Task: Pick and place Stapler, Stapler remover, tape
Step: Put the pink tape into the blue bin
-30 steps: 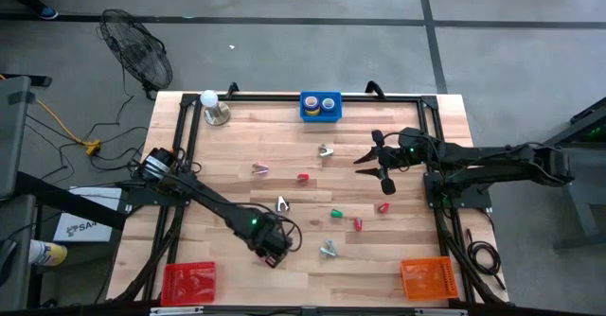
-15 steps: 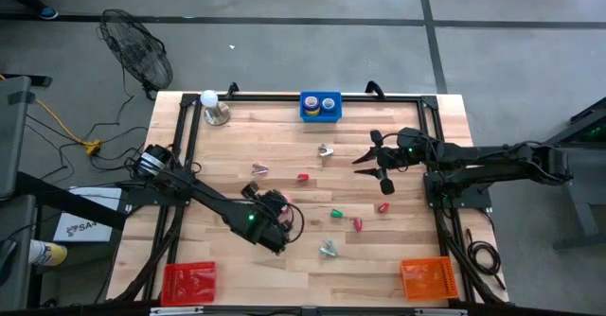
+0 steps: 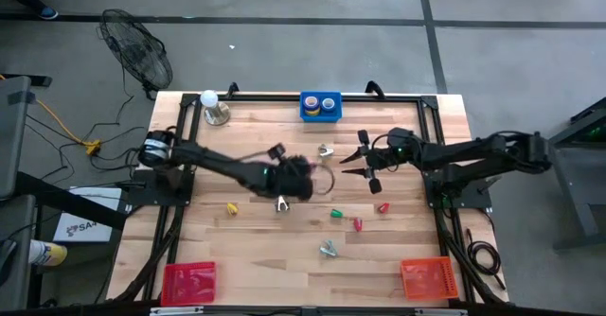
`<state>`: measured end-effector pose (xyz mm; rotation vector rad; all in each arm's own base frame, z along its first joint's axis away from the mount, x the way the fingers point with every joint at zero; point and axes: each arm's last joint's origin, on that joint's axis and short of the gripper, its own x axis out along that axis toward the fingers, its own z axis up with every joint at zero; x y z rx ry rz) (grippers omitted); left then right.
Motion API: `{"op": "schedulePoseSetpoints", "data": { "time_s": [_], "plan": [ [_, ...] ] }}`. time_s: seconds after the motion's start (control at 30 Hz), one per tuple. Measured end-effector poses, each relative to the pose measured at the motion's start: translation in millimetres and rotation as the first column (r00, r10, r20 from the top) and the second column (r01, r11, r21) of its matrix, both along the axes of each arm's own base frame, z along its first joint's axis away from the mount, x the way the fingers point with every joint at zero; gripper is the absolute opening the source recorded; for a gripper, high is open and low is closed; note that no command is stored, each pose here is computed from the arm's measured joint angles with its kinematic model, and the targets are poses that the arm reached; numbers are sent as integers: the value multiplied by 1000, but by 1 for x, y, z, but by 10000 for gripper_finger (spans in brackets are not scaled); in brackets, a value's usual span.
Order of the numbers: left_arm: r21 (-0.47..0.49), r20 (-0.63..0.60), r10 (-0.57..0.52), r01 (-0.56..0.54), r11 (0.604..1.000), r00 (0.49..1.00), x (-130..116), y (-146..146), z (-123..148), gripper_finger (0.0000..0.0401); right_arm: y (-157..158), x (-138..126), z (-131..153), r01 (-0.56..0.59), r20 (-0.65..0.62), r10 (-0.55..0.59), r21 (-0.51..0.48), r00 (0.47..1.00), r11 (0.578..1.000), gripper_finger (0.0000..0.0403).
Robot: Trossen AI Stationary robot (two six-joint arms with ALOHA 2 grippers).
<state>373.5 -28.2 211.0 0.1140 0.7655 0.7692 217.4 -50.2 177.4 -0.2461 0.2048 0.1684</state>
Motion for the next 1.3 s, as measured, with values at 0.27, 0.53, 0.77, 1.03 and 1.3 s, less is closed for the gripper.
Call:
{"op": "schedulePoseSetpoints", "data": {
  "time_s": [0.27,0.53,0.77,1.03,1.3],
  "plan": [
    [-17,67,-103,105,994,992,18,54,11,29,-5,6,-8,30,4,-30,-7,1000,1000,117],
    [-15,90,-164,166,986,982,22,72,15,29,-26,9,-16,157,28,-158,27,987,987,117],
    [40,113,-214,211,977,970,26,74,20,29,-40,11,-28,161,18,-163,87,986,983,117],
    [41,168,-251,247,968,953,30,77,25,29,-40,12,-25,117,57,-124,112,991,987,117],
    [52,197,-280,275,960,940,32,76,28,29,-39,14,-20,43,91,-53,107,994,993,117]
  ]
}}
